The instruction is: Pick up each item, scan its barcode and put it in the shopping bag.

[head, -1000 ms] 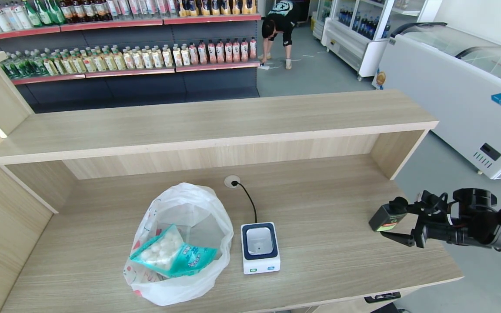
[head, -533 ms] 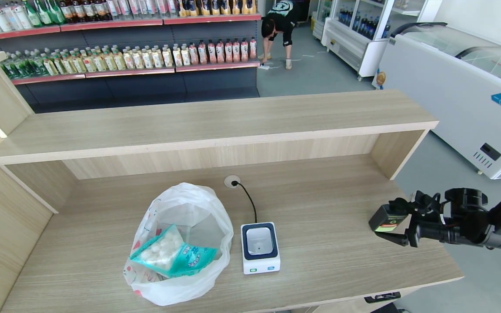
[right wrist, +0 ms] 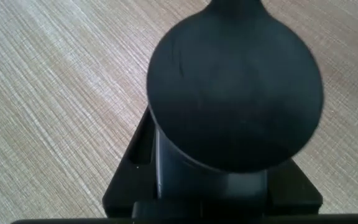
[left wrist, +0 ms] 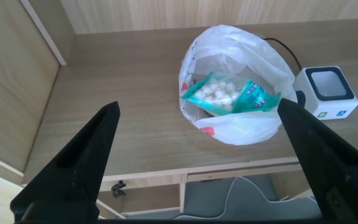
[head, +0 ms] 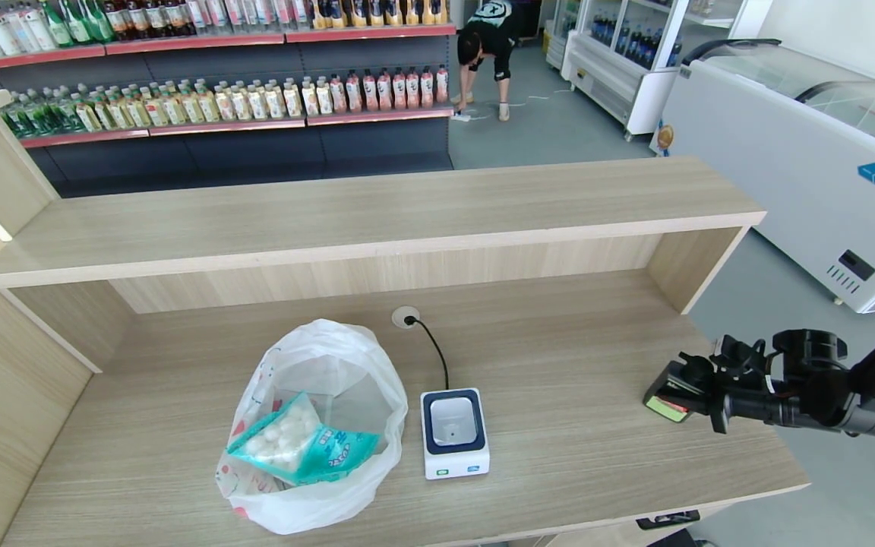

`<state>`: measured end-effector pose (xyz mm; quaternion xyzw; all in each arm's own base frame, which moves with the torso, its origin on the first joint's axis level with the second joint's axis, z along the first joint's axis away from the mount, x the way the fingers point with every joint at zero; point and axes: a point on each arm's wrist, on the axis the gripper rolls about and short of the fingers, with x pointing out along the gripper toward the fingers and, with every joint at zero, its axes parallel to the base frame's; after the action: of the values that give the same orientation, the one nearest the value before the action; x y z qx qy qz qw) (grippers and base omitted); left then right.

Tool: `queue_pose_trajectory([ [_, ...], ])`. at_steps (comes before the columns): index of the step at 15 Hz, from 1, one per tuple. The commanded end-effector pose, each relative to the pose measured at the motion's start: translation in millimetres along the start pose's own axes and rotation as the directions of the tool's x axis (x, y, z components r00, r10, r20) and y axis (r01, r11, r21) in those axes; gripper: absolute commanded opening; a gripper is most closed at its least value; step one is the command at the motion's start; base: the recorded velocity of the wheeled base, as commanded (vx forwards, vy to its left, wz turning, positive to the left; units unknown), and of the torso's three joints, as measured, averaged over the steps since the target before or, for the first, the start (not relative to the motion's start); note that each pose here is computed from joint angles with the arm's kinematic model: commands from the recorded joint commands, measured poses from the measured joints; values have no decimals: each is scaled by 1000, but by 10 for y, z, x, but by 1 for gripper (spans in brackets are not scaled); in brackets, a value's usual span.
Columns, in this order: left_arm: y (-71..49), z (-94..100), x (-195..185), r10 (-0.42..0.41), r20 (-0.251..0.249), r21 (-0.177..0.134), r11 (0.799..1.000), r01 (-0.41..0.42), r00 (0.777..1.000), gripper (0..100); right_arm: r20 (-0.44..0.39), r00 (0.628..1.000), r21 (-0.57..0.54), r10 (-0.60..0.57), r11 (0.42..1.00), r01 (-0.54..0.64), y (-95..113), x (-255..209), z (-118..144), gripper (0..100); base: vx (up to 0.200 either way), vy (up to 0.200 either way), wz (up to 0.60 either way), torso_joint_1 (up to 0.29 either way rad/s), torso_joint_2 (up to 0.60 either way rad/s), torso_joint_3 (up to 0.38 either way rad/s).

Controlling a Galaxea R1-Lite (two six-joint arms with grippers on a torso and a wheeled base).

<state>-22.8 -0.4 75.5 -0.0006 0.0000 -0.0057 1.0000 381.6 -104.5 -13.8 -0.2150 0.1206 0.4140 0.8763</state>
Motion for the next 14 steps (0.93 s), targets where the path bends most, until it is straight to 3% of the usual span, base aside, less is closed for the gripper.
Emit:
queue_pose_trajectory([
  [1,0,0,0,-1,0,0,1000,1,1000,100,0,1000,-47,-8,999,8,2,-38,57,0,0,0,0,0,0,0],
  [4,0,0,0,1,0,0,1000,-1,1000,100,-2,999,-218,-46,975,45,75,-330,254,0,0,0,0,0,0,0],
  [6,0,0,0,1,0,0,1000,-1,1000,100,13,996,-347,-90,934,89,160,-607,589,0,0,0,0,0,0,0],
  [9,0,0,0,1,0,0,1000,-1,1000,100,88,985,-575,-149,800,172,380,-1023,1234,0,0,0,0,0,0,0],
  [11,0,-2,0,-1,-2,0,1000,1,1000,100,206,969,-762,-135,600,245,703,-1367,1776,0,0,0,0,0,0,0],
  [13,0,0,0,-1,0,0,1000,1,1000,100,293,952,-858,-84,416,301,1000,-1528,2165,0,0,0,0,0,0,0],
  [14,0,0,0,1,0,0,1000,-1,1000,100,326,942,-900,-78,281,334,1112,-1608,2325,0,0,0,0,0,0,0],
])
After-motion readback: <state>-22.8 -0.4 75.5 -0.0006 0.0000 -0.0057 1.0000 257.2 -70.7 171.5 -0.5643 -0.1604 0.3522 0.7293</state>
